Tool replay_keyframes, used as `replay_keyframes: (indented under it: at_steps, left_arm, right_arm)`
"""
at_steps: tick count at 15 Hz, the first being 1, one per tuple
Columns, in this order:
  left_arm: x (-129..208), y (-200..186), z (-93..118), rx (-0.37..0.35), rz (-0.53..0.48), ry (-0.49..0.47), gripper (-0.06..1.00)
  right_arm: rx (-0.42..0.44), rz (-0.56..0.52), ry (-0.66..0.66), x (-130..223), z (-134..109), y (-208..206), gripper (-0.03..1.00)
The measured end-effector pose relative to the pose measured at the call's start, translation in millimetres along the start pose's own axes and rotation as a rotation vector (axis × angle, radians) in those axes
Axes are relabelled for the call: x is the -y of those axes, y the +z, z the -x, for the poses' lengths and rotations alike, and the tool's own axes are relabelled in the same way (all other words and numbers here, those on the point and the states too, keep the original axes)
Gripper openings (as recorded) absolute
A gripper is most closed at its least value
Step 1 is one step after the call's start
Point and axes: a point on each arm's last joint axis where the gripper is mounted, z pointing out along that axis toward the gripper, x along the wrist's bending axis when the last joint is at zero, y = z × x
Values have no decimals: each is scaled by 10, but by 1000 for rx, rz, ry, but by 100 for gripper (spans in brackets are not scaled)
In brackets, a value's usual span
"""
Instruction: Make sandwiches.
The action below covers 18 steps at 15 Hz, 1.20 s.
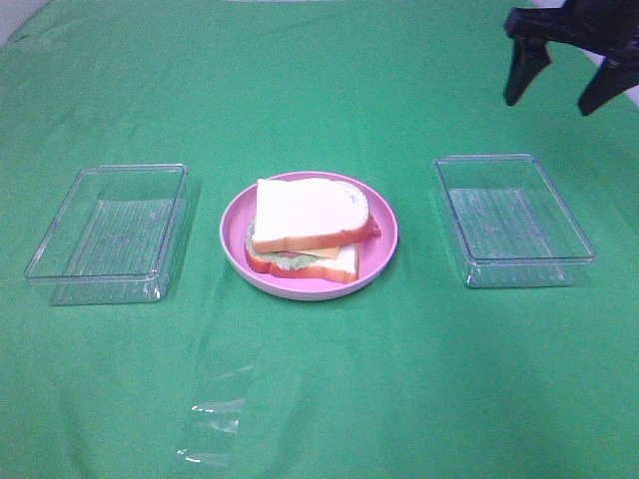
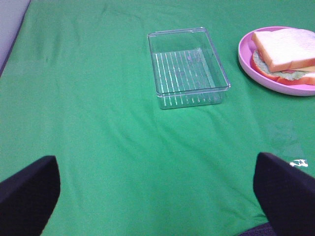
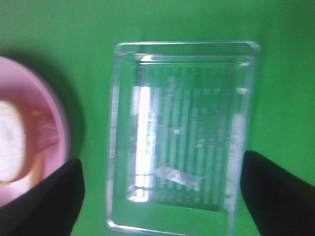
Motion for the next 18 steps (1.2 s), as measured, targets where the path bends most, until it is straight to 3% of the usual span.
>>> replay_keyframes:
  at_steps: [1,3,5,8,10,11,13,14,18]
  left_arm:
    - [0,0,0,0,0,0,99]
    - [0,0,0,0,0,0,99]
    - [0,0,0,0,0,0,99]
    - [0,0,0,0,0,0,99]
    - [0,0,0,0,0,0,99]
    - [0,0,0,0,0,0,99]
    - [0,0,0,0,0,0,99]
    - [0,0,0,0,0,0,99]
    - [0,0,0,0,0,0,99]
  right_arm:
    - [58,2,21,0,203,-23,83]
    - [141,-2,9,7,320,-36,83]
    - [132,0,11,15,305,-52,83]
    - [90,-49,21,351,234,-151,83]
    - [101,-86,32,935,182,-403,83]
    - [116,-40,46,1651,108,-766,83]
    - [118,77,34,2364,30,-1076,83]
    - [118,95,33,2517,21,-1094,83]
    - [121,354,9,3581,-41,-1208,83]
